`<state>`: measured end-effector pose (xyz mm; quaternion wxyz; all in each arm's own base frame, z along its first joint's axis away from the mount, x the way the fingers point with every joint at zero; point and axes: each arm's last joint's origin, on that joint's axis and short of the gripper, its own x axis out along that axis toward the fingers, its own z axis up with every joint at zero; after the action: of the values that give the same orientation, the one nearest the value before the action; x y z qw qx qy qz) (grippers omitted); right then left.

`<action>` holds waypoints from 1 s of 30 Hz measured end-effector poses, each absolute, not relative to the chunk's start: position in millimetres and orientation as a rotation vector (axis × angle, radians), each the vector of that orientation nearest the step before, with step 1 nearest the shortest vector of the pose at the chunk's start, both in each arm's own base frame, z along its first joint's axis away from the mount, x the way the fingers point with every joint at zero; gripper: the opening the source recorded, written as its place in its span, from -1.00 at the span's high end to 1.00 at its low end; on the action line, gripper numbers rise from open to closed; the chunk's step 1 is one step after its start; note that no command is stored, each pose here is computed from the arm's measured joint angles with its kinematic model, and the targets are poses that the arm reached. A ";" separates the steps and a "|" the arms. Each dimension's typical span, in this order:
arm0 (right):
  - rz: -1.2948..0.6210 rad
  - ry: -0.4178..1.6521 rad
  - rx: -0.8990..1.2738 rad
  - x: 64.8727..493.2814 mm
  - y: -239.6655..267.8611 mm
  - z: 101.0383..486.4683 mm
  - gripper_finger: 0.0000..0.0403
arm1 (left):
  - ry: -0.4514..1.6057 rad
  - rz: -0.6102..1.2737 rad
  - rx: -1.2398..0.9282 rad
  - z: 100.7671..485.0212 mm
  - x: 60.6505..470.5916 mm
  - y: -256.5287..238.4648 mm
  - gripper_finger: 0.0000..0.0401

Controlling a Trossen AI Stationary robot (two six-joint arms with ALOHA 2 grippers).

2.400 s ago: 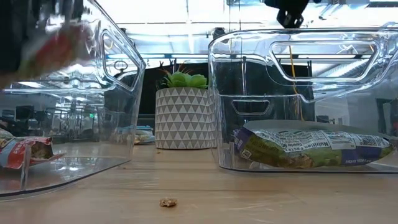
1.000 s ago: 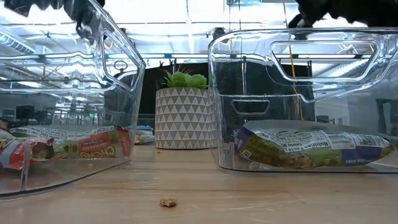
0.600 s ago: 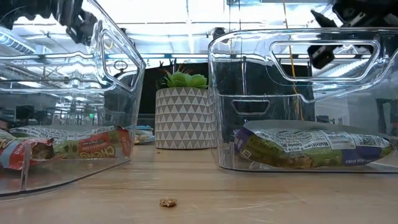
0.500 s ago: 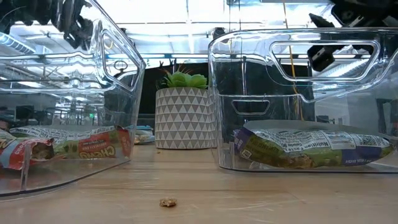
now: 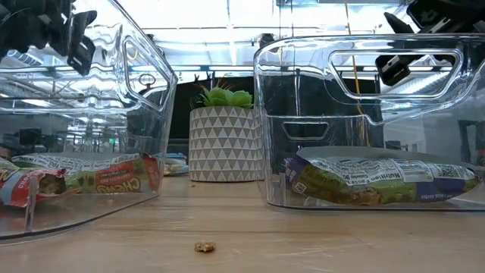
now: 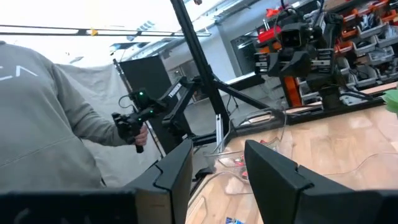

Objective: Pick and place Granola Bars by type
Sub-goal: Return to Home Position

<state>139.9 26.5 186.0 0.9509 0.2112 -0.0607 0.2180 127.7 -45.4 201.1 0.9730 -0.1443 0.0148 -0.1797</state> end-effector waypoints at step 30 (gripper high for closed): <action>0.477 -0.251 0.394 127.6 22.2 199.1 0.32 | -0.123 -0.395 -0.310 186.1 107.8 -38.9 0.37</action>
<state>127.6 22.2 199.1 0.9448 0.1931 -0.1234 0.2343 107.8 -38.9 186.1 0.9667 -0.1535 -0.0610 -0.1955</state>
